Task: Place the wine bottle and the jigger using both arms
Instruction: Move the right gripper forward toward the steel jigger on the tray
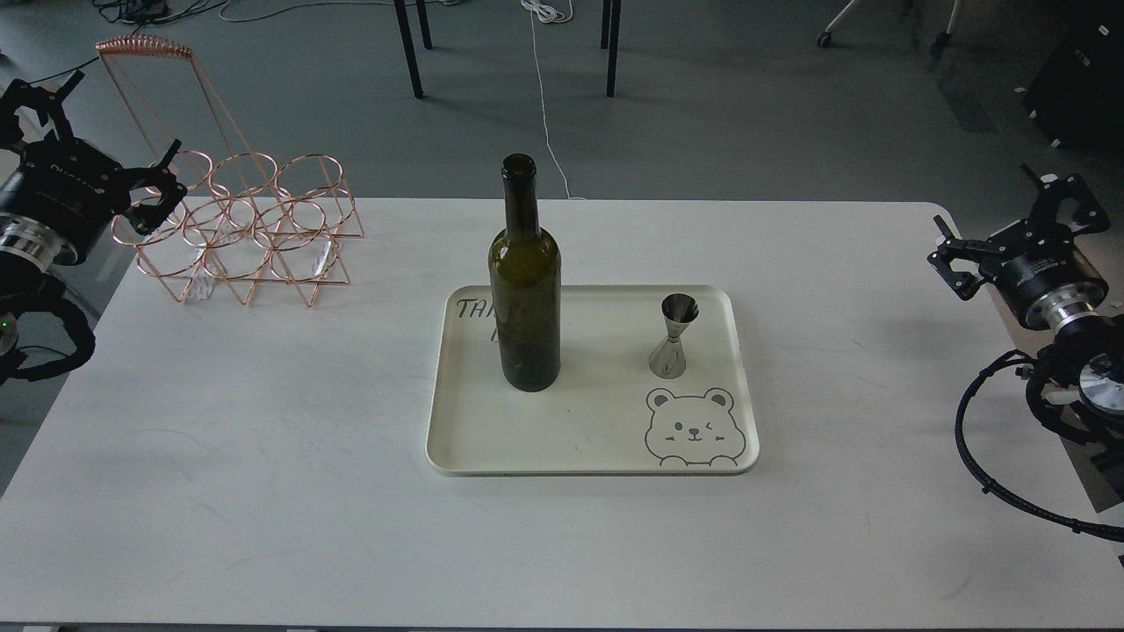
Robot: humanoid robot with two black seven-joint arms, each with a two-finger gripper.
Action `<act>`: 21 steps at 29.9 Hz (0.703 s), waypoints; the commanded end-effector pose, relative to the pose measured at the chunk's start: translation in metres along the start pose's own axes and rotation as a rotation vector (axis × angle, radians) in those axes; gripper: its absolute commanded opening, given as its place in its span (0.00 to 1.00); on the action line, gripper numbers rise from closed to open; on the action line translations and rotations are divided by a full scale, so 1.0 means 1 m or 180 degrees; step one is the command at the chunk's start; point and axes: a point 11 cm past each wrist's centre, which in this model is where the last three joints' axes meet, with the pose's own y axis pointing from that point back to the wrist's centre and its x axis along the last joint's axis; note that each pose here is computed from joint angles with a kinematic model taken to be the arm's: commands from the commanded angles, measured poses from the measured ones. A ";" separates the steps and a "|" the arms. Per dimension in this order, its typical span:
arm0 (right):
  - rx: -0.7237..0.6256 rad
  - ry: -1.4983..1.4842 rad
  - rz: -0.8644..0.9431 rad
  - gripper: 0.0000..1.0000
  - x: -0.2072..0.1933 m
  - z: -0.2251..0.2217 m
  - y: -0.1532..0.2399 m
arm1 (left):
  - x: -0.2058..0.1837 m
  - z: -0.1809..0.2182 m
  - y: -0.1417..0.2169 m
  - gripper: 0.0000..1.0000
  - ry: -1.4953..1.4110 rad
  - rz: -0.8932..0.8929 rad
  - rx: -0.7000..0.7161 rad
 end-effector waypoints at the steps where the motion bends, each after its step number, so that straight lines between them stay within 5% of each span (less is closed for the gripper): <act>1: -0.0003 0.0001 -0.0001 0.99 0.000 0.001 0.000 | 0.001 -0.002 0.001 0.99 0.0004 0.0007 0.0004; 13: -0.0170 0.0640 -0.0068 0.99 -0.002 -0.024 0.005 | 0.005 0.002 0.003 0.99 -0.0013 0.0044 -0.0054; 21: -0.0629 0.2154 -0.0788 0.99 -0.064 -0.055 0.018 | 0.007 0.007 0.005 0.99 -0.0044 0.0061 -0.0069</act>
